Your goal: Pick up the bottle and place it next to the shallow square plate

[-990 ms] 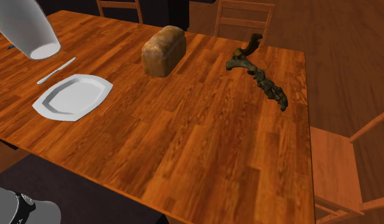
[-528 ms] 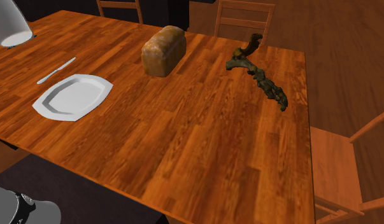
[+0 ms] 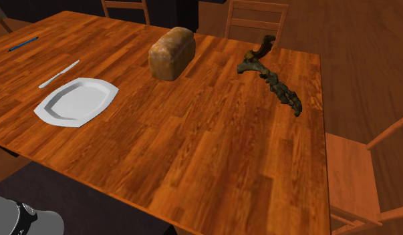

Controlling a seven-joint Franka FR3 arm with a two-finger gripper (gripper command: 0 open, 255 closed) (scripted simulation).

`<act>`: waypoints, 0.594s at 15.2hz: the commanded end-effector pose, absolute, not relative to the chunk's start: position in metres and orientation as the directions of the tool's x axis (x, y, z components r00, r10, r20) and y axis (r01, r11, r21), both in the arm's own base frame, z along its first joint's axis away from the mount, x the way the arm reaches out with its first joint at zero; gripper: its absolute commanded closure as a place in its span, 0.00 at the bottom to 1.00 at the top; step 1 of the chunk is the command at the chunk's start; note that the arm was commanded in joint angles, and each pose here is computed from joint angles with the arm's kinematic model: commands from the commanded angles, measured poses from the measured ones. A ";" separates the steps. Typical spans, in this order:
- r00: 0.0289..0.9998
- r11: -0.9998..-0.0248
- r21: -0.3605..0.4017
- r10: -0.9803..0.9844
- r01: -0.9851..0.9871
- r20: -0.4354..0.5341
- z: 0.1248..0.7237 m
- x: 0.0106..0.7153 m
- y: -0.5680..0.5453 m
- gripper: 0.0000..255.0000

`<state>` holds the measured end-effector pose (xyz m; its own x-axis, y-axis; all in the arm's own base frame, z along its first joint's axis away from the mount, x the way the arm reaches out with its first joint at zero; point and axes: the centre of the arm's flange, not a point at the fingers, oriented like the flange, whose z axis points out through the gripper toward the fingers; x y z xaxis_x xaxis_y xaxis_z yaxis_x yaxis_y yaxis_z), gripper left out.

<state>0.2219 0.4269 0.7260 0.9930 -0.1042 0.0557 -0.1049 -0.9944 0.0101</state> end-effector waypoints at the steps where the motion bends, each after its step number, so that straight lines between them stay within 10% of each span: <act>1: 0.993 -0.994 0.007 -0.109 -0.109 0.055 0.733 0.214 0.450 1.00; 9: 0.993 -0.994 0.007 -0.109 -0.109 0.055 0.733 0.192 0.506 1.00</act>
